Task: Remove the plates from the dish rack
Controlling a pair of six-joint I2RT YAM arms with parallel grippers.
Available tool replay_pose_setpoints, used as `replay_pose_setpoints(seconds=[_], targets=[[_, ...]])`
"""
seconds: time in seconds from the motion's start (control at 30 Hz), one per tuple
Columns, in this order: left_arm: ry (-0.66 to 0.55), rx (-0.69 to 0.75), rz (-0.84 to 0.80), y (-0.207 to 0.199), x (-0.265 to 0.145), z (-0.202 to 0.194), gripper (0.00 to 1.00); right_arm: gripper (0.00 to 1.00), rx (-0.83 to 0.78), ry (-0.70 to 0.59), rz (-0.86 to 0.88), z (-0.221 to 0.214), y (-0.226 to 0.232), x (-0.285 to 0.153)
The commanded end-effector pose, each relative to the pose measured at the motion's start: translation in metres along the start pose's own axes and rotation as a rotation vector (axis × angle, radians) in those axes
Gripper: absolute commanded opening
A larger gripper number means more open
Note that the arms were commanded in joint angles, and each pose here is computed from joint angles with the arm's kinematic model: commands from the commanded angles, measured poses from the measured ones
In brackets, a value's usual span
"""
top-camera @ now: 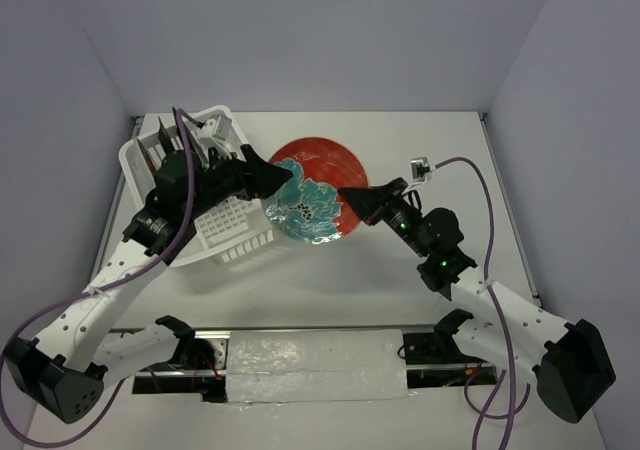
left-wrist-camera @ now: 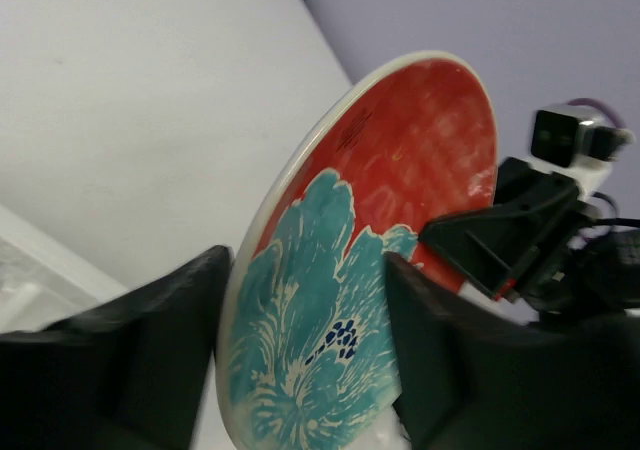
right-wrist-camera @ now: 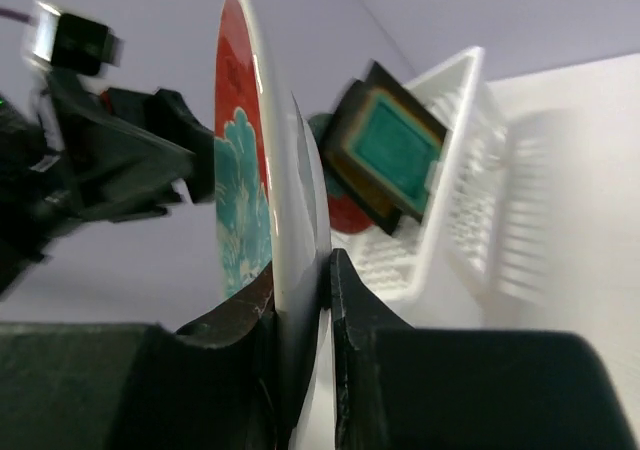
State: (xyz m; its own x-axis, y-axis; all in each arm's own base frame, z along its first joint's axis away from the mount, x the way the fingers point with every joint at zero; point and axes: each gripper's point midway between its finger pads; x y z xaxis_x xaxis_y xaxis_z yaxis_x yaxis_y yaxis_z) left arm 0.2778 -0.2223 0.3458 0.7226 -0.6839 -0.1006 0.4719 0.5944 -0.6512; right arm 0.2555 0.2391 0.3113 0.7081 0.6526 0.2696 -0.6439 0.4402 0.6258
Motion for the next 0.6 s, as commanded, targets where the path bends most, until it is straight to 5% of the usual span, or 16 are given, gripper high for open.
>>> replay_pose_setpoints(seconds=[0.0,0.13,0.3,0.57], targets=[[-0.124,0.020,-0.008,-0.017,0.001,0.037,0.85,0.00,-0.105,-0.037,-0.092,0.018,-0.017,0.008],[-0.097,0.025,0.068,0.000,0.008,0.032,1.00,0.00,-0.081,-0.068,-0.159,0.041,-0.034,0.008],[-0.070,0.003,0.128,0.021,0.016,0.006,0.99,0.00,-0.035,-0.101,-0.253,0.079,-0.080,0.008],[-0.011,0.195,0.362,0.038,0.022,-0.051,0.98,0.00,0.044,-0.137,-0.423,0.121,-0.175,-0.008]])
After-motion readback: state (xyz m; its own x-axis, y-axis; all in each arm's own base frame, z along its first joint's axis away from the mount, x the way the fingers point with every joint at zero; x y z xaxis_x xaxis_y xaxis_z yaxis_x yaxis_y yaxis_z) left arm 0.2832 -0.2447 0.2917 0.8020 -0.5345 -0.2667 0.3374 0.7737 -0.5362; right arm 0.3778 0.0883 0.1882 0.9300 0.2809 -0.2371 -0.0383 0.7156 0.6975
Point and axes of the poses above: each gripper's point midway between its finger pads, its own x axis out along the fingers, its own y axis along the line the jaws close on, z = x × y, and after that the axes turned 4 degrees about -x, right-handed
